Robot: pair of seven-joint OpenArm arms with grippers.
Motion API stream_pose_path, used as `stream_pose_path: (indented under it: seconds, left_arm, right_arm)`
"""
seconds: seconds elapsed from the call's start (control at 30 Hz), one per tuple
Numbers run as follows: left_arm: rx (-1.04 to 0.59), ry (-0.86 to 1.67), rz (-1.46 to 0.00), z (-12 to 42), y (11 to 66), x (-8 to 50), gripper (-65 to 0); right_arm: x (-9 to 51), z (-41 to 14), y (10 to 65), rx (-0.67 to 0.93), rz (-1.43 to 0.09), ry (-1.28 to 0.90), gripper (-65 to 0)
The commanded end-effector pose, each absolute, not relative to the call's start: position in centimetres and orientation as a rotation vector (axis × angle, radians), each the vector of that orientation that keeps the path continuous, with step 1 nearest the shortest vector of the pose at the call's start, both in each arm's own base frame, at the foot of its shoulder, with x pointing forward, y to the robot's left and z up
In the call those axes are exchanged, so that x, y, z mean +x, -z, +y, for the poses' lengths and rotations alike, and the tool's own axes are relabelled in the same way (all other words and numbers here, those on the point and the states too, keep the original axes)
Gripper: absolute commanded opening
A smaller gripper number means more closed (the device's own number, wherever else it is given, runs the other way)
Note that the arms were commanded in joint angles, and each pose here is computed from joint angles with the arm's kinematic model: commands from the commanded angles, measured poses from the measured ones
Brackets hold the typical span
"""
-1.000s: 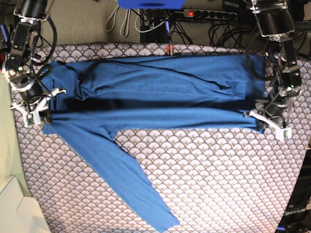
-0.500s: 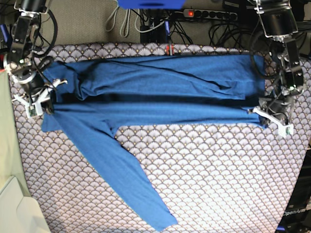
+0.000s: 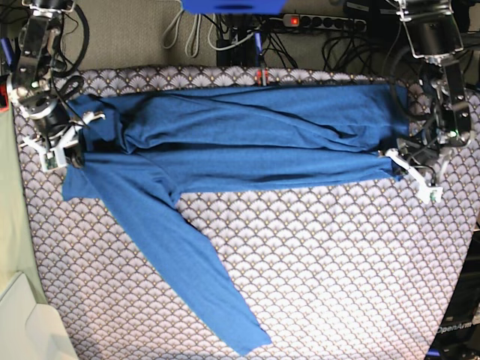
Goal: Fold the T-shirt properly
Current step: 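Lower the folded edge and open both grippers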
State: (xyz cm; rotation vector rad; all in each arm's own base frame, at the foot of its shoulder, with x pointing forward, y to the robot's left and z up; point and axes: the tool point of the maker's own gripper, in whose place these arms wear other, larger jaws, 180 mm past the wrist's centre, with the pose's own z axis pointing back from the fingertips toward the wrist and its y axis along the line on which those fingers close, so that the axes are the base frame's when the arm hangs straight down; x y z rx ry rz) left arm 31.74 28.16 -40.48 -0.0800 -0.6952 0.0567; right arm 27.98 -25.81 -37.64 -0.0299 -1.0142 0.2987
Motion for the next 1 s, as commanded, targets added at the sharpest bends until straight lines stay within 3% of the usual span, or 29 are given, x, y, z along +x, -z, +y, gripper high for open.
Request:
stream_pose_path:
  seconds: [0.0,0.97]
  left_arm:
    - [-0.053,-0.043,-0.742,29.3,38.7,32.7,-64.7]
    - [-0.019,-0.035,-0.703,30.8,39.5,31.2,-64.7]
  right_arm:
    - [28.3,-26.2,36.5,-0.040,-1.052,-0.308,-65.0]
    - [26.9,-28.9,38.2,-0.066,-0.990,-0.259,-65.0]
